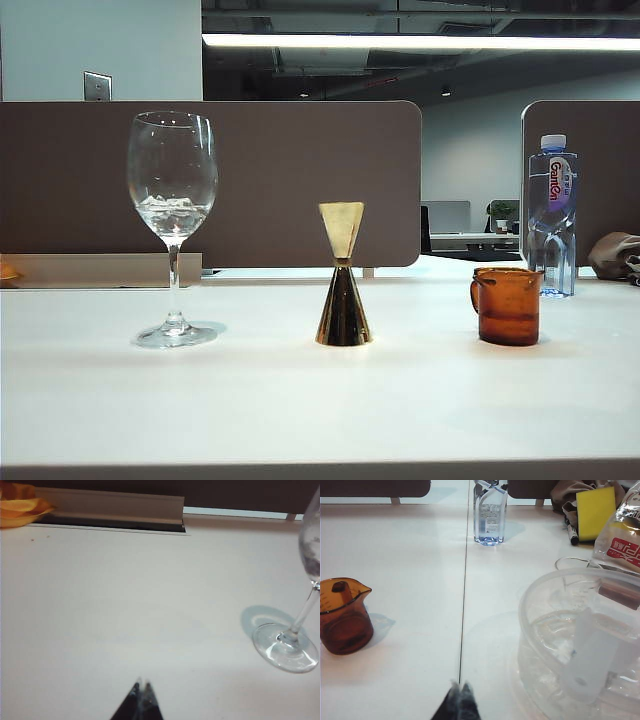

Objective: Pick up the small amber measuring cup and pour the water in it into the jigger, then pick up the jigger and pour the water in it into the wine glass.

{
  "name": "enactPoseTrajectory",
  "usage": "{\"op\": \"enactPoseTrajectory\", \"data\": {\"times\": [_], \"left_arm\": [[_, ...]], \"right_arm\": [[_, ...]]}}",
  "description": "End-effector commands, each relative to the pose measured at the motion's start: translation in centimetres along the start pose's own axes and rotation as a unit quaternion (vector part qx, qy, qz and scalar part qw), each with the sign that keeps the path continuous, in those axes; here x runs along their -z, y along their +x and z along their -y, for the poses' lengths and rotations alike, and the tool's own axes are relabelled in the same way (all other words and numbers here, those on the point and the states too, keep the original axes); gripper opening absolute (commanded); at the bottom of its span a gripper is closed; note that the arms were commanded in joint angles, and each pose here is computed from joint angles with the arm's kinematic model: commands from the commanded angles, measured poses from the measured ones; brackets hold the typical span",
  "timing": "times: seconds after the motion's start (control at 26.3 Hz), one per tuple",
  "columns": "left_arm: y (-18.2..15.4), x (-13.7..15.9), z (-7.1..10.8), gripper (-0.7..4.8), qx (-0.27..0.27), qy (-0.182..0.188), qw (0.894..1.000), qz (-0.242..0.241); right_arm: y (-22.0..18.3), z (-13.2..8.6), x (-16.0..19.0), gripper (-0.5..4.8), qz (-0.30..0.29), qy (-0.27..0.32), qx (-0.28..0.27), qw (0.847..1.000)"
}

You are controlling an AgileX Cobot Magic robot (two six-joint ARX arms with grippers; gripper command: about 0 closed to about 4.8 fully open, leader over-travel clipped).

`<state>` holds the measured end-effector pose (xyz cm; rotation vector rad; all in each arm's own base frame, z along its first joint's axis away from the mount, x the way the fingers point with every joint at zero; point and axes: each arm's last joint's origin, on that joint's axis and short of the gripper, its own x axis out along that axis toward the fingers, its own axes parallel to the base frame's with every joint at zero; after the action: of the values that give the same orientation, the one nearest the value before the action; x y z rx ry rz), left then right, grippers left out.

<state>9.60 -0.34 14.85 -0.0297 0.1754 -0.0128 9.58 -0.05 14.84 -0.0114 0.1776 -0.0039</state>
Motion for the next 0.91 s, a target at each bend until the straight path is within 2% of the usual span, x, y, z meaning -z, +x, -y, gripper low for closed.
{"op": "enactPoseTrajectory", "data": {"times": [0.04,0.34,0.46,0.53,0.57,0.72,0.91], "left_arm": [[0.0,0.0,0.0,-0.02,0.003,-0.001,1.000,-0.004],[0.0,-0.2,0.4,-0.02,0.020,0.005,1.000,-0.013],[-0.8,-4.8,1.3,-0.02,0.069,0.006,0.997,0.015],[-2.4,-10.8,2.2,-0.02,0.136,0.009,0.990,0.043],[-2.9,-12.2,2.4,-0.02,0.159,0.010,0.986,0.041],[-6.5,-17.8,2.7,-0.02,0.236,0.013,0.971,-0.017],[-10.6,-20.7,2.1,-0.02,0.266,-0.029,0.961,-0.064]], "right_arm": [[0.1,0.0,0.2,-0.01,-0.002,0.002,0.000,1.000],[0.1,0.0,0.2,-0.01,-0.002,0.002,0.000,1.000],[0.1,0.0,0.2,-0.01,-0.002,0.002,0.000,1.000],[0.1,0.0,0.2,-0.01,-0.002,0.002,0.000,1.000],[0.1,0.0,0.2,-0.01,-0.002,0.002,0.000,1.000],[0.1,0.0,0.2,-0.01,-0.002,0.002,0.000,1.000],[0.1,0.0,0.2,-0.01,-0.002,0.002,0.000,1.000]]}}
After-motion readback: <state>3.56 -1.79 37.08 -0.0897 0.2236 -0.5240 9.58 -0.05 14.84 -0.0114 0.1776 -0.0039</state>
